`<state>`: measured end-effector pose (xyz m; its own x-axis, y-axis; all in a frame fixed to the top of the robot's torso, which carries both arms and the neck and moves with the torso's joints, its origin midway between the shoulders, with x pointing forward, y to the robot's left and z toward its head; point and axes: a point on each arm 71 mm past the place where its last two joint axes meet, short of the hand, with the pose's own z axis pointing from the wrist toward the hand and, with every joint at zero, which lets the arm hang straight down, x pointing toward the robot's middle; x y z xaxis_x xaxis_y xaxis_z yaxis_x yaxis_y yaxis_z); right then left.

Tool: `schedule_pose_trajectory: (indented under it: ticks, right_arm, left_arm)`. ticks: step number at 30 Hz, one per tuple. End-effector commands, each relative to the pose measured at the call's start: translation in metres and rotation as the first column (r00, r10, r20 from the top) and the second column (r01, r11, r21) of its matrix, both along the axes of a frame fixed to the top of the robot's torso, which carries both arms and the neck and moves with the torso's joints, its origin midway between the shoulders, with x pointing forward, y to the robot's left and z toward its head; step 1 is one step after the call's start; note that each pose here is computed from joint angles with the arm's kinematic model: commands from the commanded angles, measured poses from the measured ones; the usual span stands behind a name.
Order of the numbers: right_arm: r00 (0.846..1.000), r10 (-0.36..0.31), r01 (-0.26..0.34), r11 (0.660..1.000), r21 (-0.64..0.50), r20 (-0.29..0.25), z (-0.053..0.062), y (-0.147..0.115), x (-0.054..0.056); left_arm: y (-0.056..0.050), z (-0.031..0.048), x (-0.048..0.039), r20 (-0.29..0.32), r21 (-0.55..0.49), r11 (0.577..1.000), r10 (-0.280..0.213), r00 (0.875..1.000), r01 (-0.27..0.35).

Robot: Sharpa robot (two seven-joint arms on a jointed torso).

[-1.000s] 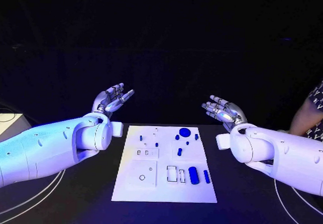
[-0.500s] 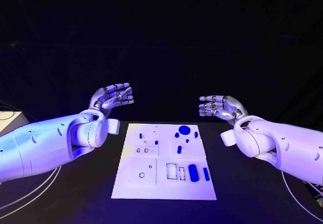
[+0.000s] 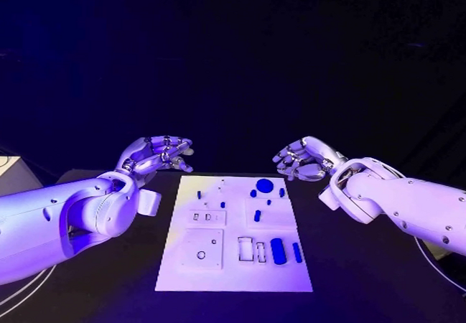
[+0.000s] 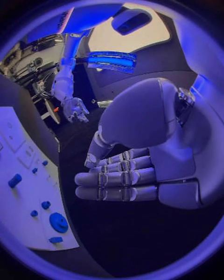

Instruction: Assemble the parts on the task board

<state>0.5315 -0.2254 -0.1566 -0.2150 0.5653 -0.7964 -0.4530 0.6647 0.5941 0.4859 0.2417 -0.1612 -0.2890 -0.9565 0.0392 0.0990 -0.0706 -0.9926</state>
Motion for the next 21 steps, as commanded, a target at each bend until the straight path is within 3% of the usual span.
schedule_pose_trajectory:
  ticks: [1, 6, 21]
  right_arm:
    - [0.998, 0.035, -0.021, 0.971, -0.239, 0.057, 0.0, 0.005, 0.0]
    - [0.995, 0.047, -0.012, 0.938, -0.348, 0.091, 0.002, 0.01, 0.005]
    - [0.987, 0.041, 0.048, 0.853, -0.52, 0.157, 0.003, 0.031, 0.019]
  left_arm:
    - [-0.011, 0.0057, -0.0128, 0.0, -0.013, 0.992, -0.123, 0.992, 0.123]
    - [-0.011, 0.0129, -0.023, 0.007, -0.012, 0.988, -0.156, 0.988, 0.156]
    - [-0.019, 0.0268, -0.0308, 0.034, -0.007, 0.979, -0.203, 0.979, 0.203]
